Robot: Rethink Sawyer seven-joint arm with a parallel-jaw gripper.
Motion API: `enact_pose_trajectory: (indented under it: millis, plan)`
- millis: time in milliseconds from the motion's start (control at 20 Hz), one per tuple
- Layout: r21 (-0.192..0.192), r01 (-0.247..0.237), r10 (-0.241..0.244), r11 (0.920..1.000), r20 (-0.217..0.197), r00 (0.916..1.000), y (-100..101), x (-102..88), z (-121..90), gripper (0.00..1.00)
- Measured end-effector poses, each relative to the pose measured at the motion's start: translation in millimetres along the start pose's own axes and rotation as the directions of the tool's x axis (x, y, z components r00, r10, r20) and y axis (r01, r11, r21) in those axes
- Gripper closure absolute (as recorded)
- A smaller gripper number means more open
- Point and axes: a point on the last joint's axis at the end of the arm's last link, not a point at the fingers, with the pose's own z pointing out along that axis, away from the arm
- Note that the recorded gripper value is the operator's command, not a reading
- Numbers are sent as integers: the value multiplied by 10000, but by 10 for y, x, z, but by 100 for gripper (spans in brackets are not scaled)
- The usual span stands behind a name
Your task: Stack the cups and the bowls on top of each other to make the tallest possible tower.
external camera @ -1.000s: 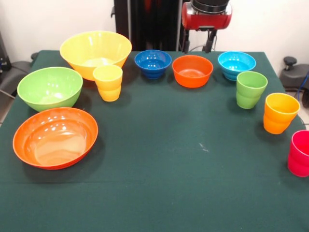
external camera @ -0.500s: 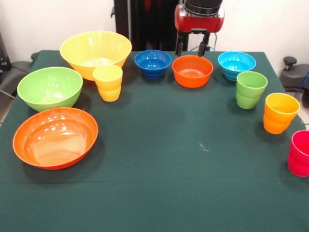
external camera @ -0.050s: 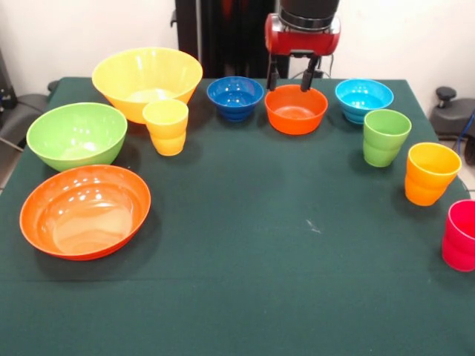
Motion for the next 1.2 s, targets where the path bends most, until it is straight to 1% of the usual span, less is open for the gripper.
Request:
enact_pose_trajectory:
  millis: [400, 650, 1200]
  plan:
    - [-78, -4, 3, 10000, -84, 10000, 16, 51, 199, 0]
    - [-116, 3, -5, 9999, -145, 9999, 29, 75, 271, 0]
    - [-211, 14, -25, 9998, -552, 9985, 61, 182, 477, 0]
